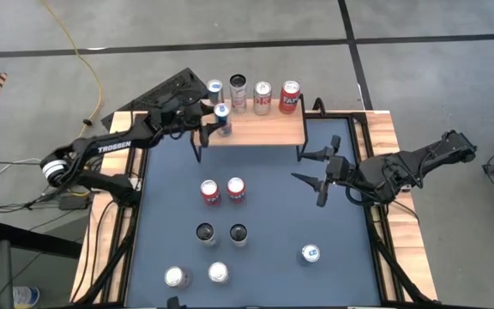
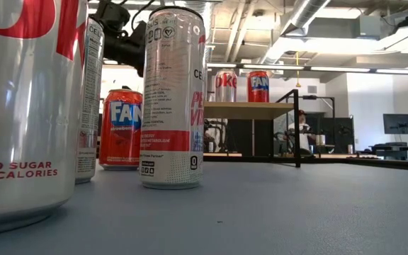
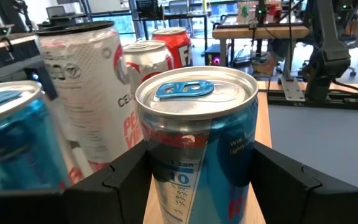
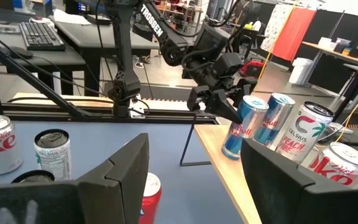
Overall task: Place canned beverage on shelf
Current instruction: Put the top blue soda can on the shelf aligned with the other blue soda can
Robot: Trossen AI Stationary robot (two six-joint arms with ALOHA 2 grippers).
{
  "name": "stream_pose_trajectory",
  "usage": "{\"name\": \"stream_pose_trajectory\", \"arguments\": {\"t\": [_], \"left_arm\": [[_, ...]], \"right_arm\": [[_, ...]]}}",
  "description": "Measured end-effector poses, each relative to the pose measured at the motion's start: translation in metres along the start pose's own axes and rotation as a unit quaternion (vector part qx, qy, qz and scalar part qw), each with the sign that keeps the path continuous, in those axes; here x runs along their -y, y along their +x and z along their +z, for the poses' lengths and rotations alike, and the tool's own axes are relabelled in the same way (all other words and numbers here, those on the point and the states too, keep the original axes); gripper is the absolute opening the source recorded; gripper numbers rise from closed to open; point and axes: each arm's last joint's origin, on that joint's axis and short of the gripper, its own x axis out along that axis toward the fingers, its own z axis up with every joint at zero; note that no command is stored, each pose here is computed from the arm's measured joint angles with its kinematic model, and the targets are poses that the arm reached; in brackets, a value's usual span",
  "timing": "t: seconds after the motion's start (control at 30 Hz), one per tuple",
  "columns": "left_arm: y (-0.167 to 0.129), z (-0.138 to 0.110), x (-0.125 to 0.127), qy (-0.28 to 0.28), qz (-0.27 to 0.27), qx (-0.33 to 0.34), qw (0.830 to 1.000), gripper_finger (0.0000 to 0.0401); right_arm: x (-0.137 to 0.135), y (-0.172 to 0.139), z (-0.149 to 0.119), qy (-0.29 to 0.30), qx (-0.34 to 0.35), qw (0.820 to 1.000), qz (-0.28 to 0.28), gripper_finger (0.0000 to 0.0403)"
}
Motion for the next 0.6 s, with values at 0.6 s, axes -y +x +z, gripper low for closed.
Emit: {"name": "stream_pose_trajectory", "arguments": {"t": [0.6], "left_arm": [[-0.019, 0.011, -0.010, 0.005, 0.027, 0.015, 1.000, 0.0218]], "right_arm": [[0.000, 0.000, 0.000, 0.009, -0.001, 1.000, 0.000, 0.0244]]}}
